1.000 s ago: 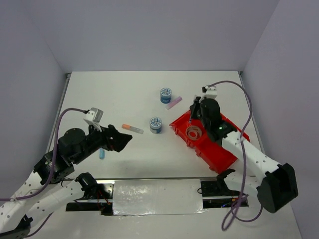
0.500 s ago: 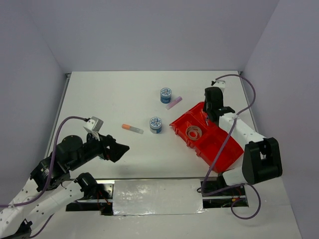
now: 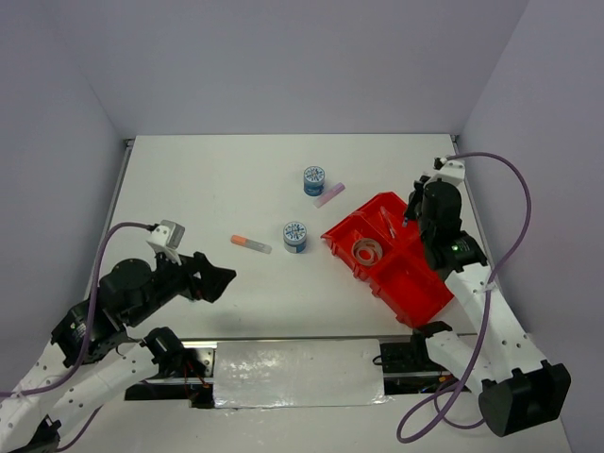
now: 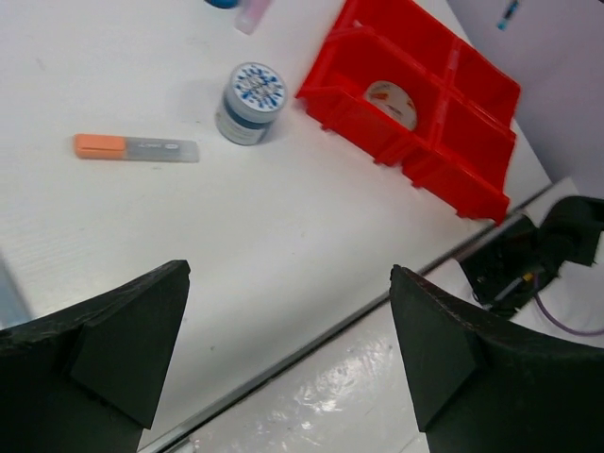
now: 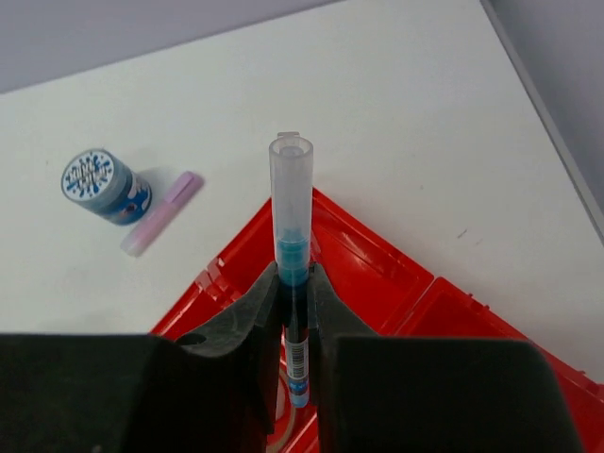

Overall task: Sort the stationery into containers
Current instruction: Place the pen in the storage box.

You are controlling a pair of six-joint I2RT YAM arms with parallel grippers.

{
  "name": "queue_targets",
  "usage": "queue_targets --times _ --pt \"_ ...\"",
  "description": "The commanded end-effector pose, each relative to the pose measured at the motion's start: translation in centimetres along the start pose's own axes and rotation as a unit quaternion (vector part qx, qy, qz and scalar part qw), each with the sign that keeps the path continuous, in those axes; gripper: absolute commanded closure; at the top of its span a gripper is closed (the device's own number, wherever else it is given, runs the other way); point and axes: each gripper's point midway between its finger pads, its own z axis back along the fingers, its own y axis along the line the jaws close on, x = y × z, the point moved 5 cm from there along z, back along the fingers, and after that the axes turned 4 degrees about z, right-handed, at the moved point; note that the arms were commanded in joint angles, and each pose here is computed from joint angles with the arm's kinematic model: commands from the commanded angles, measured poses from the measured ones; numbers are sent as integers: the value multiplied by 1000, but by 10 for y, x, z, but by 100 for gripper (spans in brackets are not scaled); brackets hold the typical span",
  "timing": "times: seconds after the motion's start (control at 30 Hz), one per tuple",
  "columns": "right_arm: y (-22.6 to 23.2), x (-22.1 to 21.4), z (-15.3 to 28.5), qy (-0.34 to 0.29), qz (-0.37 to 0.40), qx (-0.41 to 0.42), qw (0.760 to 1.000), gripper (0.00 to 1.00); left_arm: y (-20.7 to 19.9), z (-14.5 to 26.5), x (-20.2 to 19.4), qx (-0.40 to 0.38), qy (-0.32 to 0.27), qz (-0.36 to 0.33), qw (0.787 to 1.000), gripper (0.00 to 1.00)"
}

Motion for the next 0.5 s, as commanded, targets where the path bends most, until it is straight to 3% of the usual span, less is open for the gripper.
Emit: queue_targets --times 0.0,0.23,0.47 --pt "-1 -13 11 53 21 13 998 100 8 7 27 58 -55 1 997 1" --pt "-1 -20 5 70 27 5 997 100 38 21 45 182 -116 4 976 1" --pt "-2 -28 -26 100 14 10 995 100 31 24 39 130 -124 17 984 1"
